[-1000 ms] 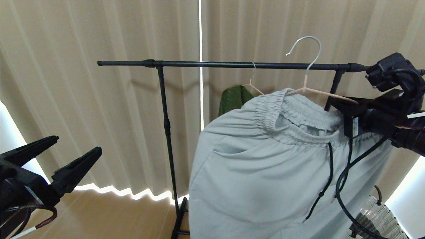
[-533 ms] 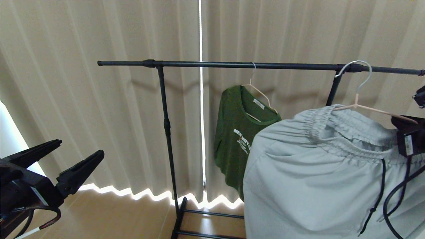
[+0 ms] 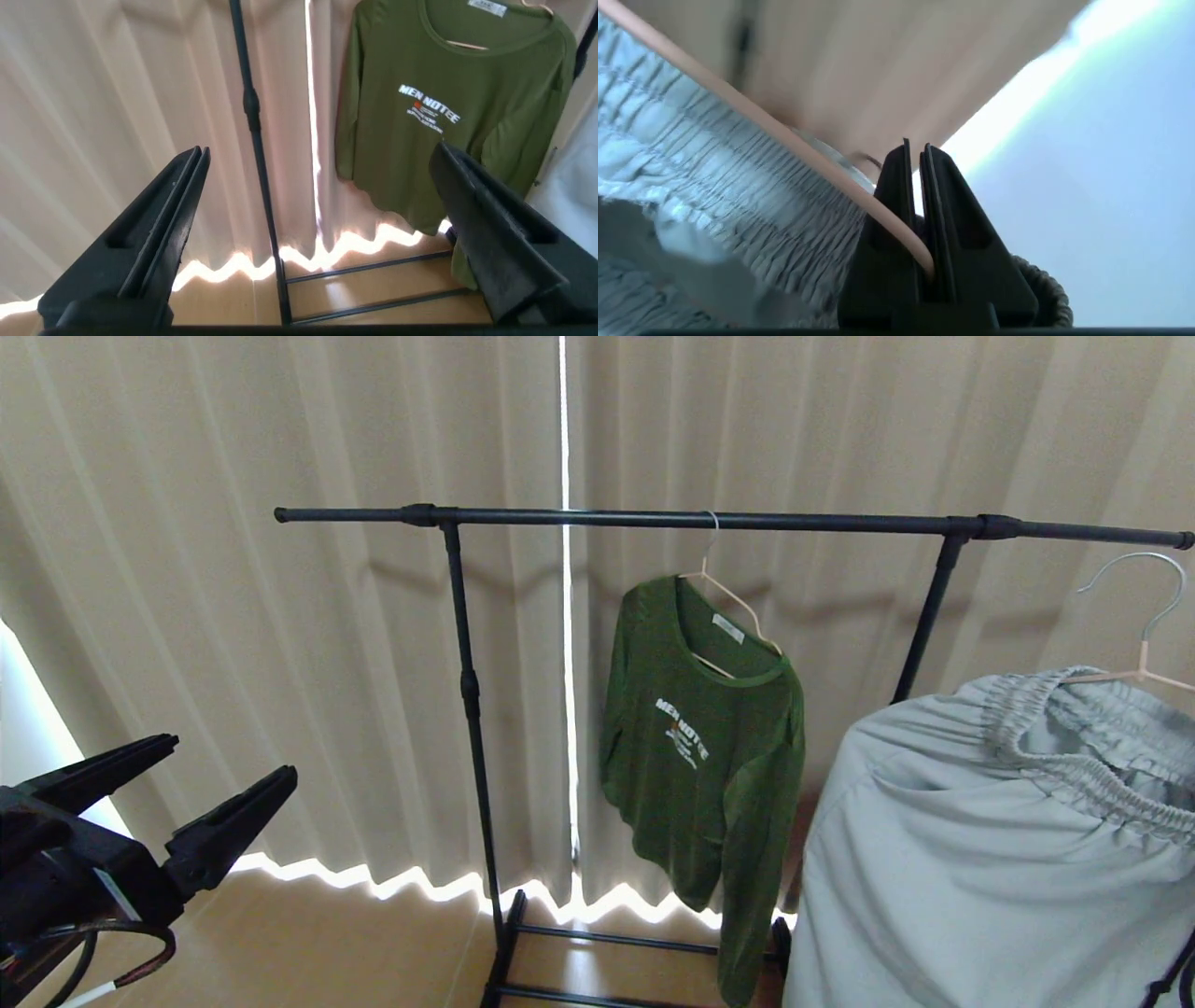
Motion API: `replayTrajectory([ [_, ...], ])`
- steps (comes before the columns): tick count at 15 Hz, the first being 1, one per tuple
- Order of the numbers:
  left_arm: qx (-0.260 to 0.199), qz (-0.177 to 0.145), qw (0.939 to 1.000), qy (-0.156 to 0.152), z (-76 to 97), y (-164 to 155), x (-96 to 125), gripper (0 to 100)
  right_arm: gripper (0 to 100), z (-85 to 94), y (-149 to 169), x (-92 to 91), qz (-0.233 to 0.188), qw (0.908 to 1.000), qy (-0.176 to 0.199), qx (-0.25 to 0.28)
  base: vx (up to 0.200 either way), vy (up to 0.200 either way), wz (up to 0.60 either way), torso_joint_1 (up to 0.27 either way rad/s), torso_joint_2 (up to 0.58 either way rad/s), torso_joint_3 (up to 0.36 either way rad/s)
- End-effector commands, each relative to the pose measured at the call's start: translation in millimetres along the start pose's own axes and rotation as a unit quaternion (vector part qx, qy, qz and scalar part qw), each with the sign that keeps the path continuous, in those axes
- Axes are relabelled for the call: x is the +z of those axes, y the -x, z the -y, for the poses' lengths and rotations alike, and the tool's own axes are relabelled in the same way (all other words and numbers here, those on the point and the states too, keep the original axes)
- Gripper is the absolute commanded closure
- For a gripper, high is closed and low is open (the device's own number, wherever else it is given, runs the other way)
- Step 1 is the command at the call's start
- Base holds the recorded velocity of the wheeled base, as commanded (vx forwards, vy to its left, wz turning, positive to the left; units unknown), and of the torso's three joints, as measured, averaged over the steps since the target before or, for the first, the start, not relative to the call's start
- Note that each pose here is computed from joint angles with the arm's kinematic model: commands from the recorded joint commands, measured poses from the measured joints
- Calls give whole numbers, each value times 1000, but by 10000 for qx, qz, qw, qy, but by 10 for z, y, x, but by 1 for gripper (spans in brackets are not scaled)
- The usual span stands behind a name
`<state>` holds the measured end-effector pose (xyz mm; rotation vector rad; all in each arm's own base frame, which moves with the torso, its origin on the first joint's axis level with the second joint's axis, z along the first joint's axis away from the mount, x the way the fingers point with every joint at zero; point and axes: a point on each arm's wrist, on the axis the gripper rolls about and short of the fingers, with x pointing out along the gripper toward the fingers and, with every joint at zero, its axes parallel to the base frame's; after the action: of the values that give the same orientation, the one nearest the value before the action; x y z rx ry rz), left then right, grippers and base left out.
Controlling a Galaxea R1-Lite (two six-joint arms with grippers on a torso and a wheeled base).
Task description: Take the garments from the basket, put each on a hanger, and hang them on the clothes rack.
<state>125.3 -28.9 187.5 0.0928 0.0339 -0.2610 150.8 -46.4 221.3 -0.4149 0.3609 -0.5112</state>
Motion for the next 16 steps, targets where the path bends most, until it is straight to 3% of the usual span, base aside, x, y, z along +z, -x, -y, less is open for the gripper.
replayTrajectory([
  [1,3,-49,10000,-5,-1,-20,-12,0,100,40,9,-1,-41,9997,-40,-222,0,0,0,0,0,0],
  [7,2,-56,10000,19,-1,-19,-16,0,100,42,-37,25,-69,9993,-109,-343,0,0,0,0,0,0],
  [14,-57,-36,10000,23,14,-9,-16,0,100,42,-78,64,-59,9993,-118,-340,200,0,0,3,-1,2],
  [16,-277,-2,9996,27,71,-10,-3,0,100,37,-76,66,-49,9994,-114,-320,200,0,0,2,10,-2],
])
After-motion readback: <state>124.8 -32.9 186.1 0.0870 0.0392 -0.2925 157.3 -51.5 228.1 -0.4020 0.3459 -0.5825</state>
